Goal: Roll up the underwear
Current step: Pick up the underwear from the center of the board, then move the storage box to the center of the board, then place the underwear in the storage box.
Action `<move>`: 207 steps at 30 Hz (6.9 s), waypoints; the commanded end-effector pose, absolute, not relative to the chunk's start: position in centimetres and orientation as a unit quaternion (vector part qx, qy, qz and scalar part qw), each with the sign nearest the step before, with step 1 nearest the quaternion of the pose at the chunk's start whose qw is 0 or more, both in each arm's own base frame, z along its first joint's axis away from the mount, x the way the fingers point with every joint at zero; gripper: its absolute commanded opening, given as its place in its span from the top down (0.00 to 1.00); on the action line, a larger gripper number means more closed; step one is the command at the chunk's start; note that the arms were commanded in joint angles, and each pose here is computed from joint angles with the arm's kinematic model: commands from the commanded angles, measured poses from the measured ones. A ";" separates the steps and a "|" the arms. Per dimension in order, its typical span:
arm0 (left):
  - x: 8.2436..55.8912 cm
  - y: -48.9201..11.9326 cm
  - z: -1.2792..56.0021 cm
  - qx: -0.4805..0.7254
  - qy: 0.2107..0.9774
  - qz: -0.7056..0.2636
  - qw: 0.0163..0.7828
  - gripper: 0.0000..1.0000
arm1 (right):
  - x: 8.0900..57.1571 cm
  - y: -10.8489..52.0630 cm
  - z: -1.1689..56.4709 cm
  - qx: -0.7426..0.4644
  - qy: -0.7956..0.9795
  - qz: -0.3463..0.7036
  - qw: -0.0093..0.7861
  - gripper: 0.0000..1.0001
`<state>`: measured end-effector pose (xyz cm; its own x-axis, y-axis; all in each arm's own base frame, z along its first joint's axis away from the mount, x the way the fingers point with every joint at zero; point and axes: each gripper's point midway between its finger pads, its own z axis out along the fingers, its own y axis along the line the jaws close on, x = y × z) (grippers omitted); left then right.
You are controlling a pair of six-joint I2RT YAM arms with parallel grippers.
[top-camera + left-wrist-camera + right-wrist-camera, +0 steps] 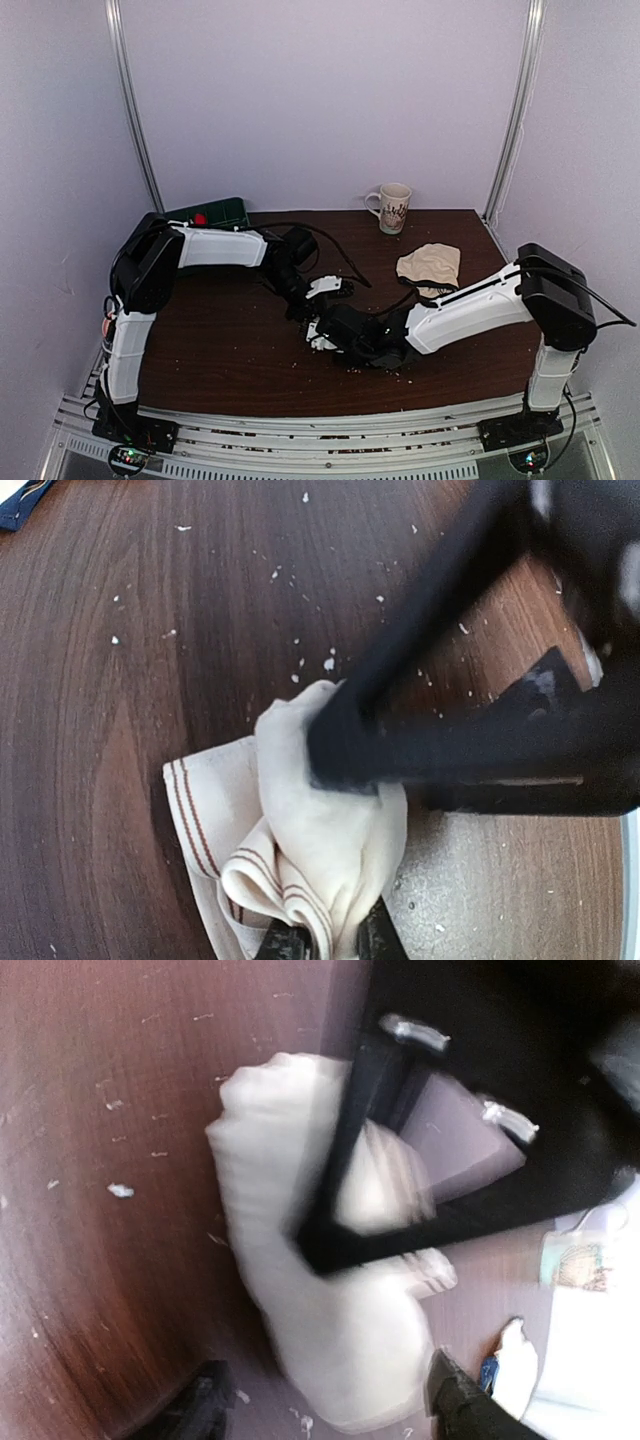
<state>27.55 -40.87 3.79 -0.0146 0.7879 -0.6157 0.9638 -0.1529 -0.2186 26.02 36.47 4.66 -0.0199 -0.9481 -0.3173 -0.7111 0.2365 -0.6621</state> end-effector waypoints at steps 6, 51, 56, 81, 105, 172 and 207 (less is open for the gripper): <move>32.2 -38.5 7.7 0.641 0.686 -0.272 0.209 1.00 | 25.7 32.8 12.7 -0.474 0.755 -0.133 0.434 0.00; 51.1 -11.2 10.2 0.103 0.935 0.003 0.339 1.00 | 27.5 24.1 15.9 -0.150 0.779 -0.210 0.572 0.00; 48.9 -11.3 8.7 0.136 0.942 -0.002 0.307 1.00 | 27.6 24.1 15.6 -0.153 0.774 -0.228 0.570 0.00; 38.5 -10.4 7.6 0.286 0.932 -0.022 0.224 1.00 | 27.6 24.4 15.3 -0.154 0.767 -0.255 0.568 0.00; 51.1 -16.0 12.5 0.269 0.909 -0.096 0.305 1.00 | 27.6 24.4 14.9 -0.156 0.760 -0.277 0.567 0.00; 52.9 -11.1 -0.9 0.198 0.963 0.024 0.183 0.81 | 27.8 25.1 13.5 -0.175 0.733 -0.339 0.563 0.00; 57.4 -12.7 12.0 0.198 0.922 0.007 0.334 0.48 | 27.7 25.5 13.1 -0.182 0.730 -0.345 0.561 0.00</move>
